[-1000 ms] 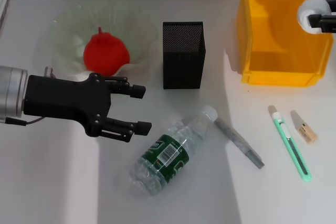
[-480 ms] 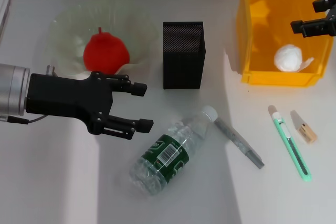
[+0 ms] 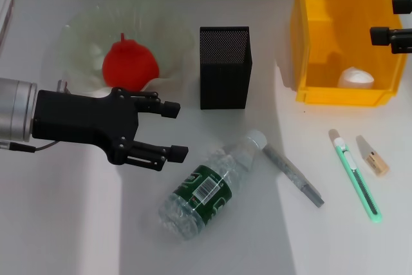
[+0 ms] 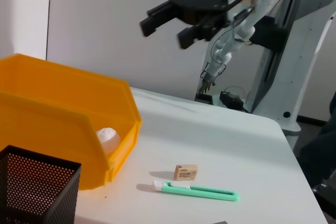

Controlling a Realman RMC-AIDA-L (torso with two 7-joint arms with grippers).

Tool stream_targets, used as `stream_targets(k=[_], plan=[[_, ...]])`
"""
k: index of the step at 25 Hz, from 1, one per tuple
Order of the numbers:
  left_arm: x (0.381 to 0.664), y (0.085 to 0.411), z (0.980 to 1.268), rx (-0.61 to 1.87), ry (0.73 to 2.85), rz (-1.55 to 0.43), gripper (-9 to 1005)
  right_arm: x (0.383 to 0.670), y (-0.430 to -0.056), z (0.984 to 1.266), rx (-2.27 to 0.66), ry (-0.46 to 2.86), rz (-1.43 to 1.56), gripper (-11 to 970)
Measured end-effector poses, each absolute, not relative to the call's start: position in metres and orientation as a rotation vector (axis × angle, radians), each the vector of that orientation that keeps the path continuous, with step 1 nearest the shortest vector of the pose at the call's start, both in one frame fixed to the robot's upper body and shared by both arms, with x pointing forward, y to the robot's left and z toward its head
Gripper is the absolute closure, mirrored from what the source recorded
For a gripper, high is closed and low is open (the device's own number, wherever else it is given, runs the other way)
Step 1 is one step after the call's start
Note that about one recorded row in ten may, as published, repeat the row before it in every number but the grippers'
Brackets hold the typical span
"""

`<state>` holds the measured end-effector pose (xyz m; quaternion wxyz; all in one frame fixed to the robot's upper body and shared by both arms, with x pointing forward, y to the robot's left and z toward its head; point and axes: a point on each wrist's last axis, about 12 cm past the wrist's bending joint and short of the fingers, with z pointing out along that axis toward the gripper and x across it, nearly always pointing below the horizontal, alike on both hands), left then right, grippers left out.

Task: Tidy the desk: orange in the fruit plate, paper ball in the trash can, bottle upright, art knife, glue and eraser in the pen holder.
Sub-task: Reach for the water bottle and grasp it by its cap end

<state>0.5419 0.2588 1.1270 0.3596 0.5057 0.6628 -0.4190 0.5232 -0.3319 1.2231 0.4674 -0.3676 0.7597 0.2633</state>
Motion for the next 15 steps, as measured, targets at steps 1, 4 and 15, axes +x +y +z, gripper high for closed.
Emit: stream_targets(k=[1,4,15], plan=[[0.542,0.259,1.127,1.304,1.709,-1.08,168,0.523,-0.332,1.223,-0.902,1.864,0.646,192],[0.542,0.259,1.127,1.296,1.713,-1.083,167,0.493,-0.349,1.221,-0.922,1.686,0.888,192],[0.559,0.254,1.151,1.159,1.883,-1.117,167,0.447,-0.375,1.142,-0.933,1.598,1.196,192]])
